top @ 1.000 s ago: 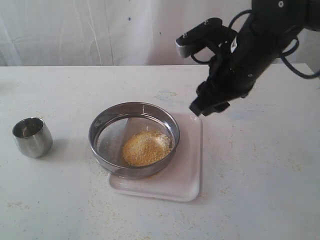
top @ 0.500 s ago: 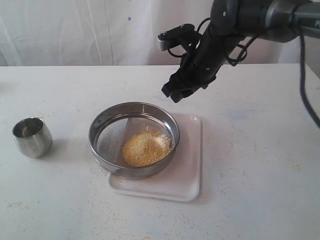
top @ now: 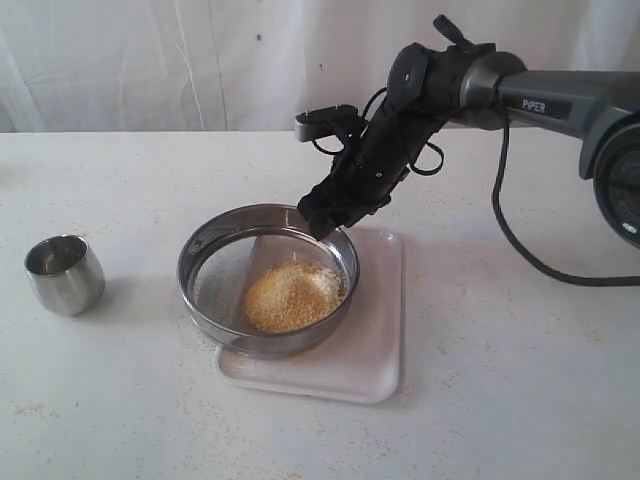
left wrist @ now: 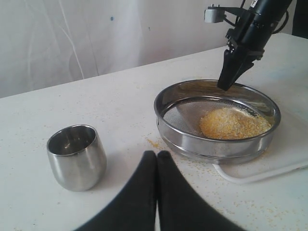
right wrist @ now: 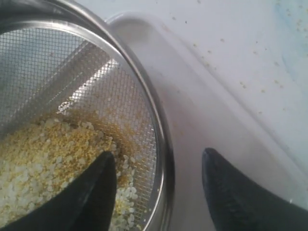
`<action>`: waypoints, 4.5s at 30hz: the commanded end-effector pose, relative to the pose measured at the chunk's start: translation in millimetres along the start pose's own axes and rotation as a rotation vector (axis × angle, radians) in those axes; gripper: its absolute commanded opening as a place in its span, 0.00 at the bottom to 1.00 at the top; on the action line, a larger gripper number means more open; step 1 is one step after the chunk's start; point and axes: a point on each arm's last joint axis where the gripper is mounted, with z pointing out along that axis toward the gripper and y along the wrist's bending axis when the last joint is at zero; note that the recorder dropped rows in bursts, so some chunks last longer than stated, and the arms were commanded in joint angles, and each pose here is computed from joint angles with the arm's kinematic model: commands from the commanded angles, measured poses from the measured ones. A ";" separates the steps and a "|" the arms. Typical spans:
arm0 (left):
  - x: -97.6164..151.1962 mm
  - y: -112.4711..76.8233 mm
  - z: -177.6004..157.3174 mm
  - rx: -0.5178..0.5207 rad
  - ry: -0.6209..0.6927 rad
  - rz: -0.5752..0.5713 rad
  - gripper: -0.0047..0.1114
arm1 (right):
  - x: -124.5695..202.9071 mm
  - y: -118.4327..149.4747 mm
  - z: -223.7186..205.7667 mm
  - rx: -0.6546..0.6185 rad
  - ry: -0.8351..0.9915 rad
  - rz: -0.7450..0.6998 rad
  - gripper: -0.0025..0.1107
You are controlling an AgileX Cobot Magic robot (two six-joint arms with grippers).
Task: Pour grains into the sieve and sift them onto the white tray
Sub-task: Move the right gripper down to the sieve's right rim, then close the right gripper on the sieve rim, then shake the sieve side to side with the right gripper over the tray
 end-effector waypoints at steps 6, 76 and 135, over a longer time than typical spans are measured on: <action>0.9 -0.4 -0.2 0.006 -0.005 0.001 0.04 | -2.4 10.0 20.4 0.016 0.021 -0.064 0.45; 0.9 -0.4 -0.2 0.006 -0.005 0.001 0.04 | -0.7 -15.1 -35.7 0.174 0.064 0.135 0.02; 0.9 -0.4 -0.2 0.006 -0.005 0.001 0.04 | 1.3 22.4 -38.2 -0.032 0.131 -0.177 0.02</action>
